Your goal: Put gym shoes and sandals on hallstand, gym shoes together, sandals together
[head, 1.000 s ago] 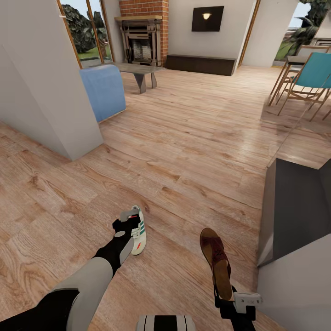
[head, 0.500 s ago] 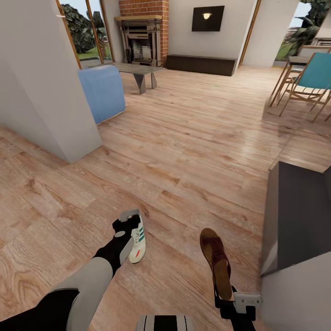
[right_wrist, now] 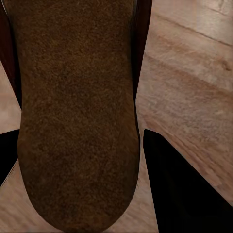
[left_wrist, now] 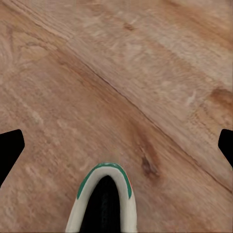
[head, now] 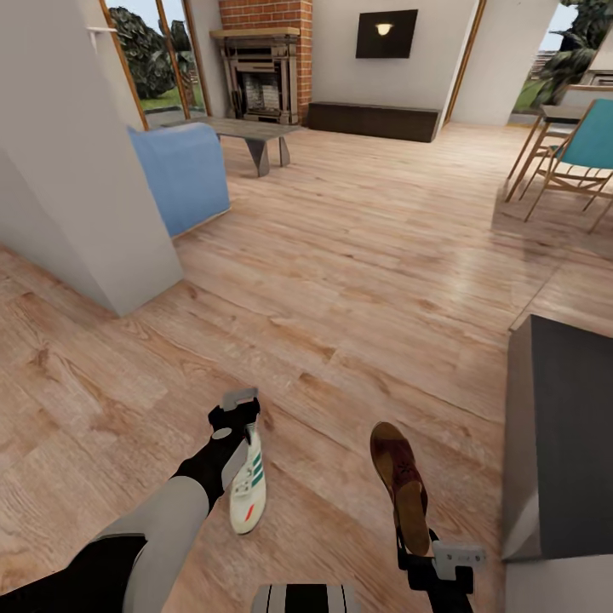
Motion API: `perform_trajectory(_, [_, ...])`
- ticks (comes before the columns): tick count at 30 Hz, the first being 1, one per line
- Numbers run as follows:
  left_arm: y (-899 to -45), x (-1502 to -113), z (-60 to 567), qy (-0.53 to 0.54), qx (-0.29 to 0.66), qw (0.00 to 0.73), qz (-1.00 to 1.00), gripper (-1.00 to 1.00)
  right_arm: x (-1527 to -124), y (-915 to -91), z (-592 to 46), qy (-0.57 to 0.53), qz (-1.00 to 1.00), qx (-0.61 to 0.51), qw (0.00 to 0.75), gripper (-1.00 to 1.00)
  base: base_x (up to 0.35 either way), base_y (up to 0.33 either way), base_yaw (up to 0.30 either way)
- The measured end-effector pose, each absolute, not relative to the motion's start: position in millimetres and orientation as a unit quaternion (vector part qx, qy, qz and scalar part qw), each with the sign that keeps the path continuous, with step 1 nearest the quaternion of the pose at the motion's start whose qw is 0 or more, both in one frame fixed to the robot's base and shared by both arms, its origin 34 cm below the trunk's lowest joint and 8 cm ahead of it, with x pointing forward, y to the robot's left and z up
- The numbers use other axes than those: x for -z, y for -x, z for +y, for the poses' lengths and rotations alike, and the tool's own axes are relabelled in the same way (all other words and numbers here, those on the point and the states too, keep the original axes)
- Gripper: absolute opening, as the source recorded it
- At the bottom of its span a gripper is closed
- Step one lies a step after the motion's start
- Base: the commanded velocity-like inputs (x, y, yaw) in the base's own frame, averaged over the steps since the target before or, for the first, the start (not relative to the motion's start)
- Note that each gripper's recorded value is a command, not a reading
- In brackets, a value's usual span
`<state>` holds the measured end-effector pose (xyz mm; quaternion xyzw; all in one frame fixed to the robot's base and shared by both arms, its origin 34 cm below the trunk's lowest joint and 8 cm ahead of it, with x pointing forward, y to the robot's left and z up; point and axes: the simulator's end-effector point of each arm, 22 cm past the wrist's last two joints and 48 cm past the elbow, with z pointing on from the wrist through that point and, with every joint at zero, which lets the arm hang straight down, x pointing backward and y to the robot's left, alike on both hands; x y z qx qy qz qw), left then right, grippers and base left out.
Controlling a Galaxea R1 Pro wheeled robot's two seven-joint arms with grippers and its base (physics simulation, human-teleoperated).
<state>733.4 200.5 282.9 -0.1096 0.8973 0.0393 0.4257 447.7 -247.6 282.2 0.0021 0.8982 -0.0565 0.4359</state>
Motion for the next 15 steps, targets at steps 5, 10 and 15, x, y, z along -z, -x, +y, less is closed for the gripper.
perform_trajectory(5, [-733.5,-283.0,200.5,0.110,-0.039,0.426,0.897,1.00,-282.1,-447.6,-247.7,-0.002,0.898,0.056,0.436,-1.00,0.244,0.000,0.000])
perform_trajectory(10, [-733.6,-283.1,200.5,0.110,-0.039,0.426,0.897,1.00,-282.2,-447.5,-247.6,-0.002,0.898,0.057,0.436,-1.00,0.110,0.000,0.000])
perform_trajectory(15, [-733.6,-283.1,200.5,0.110,-0.039,0.426,0.897,1.00,-282.1,-447.4,-247.7,-0.002,0.898,0.057,0.436,-1.00,0.041,0.000,0.000])
